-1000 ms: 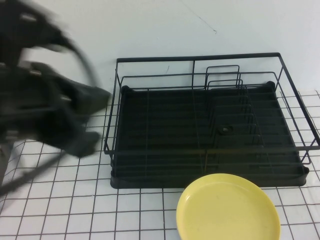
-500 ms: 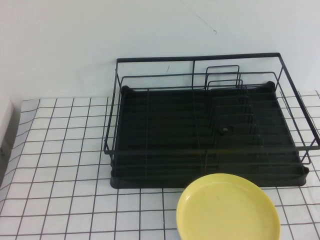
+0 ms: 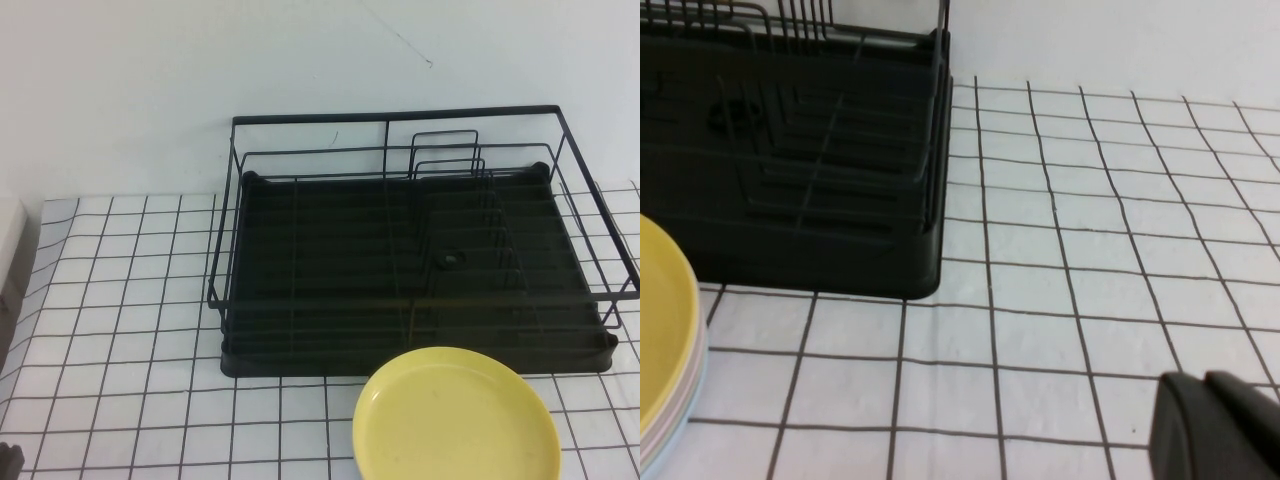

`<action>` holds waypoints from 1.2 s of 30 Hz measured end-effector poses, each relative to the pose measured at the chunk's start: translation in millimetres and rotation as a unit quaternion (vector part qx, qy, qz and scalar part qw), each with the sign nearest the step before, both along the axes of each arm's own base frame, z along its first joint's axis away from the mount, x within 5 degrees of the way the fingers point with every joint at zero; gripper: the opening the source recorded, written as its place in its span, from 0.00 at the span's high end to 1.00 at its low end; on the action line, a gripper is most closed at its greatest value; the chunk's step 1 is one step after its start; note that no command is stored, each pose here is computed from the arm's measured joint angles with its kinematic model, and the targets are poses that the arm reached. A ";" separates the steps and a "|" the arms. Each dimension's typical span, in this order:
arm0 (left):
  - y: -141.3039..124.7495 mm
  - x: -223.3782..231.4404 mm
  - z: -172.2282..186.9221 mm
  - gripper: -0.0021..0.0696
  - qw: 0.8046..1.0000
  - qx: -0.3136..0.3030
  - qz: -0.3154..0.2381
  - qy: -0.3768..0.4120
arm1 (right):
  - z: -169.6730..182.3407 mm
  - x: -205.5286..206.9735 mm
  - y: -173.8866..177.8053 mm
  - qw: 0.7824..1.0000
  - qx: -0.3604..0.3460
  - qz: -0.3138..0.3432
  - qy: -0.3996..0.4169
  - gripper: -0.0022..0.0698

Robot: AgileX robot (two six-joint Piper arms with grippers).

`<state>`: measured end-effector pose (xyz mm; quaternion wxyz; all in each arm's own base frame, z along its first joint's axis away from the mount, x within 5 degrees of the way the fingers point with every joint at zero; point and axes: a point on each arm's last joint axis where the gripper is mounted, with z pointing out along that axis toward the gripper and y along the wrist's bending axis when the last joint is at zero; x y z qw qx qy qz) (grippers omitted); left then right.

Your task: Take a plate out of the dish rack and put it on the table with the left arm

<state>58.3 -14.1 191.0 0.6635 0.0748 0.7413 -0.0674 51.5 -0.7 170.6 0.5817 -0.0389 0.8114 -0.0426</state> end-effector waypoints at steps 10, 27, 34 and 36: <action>-0.6 -5.3 -10.6 0.97 0.998 0.050 0.001 0.041 | 0.0 0.0 0.1 1.000 0.001 0.000 0.000 0.97; -1.5 -4.2 -2.0 0.97 0.991 -0.129 0.019 0.027 | 0.0 0.0 0.1 1.000 0.002 0.000 0.000 0.97; 2.1 -4.3 -6.6 0.97 0.999 -0.027 0.026 0.033 | 0.0 0.0 0.1 1.000 0.002 0.000 0.000 0.97; 2.5 -5.4 -12.5 0.97 0.998 -0.006 0.026 0.062 | 0.0 0.0 0.1 1.000 0.002 0.000 0.000 0.97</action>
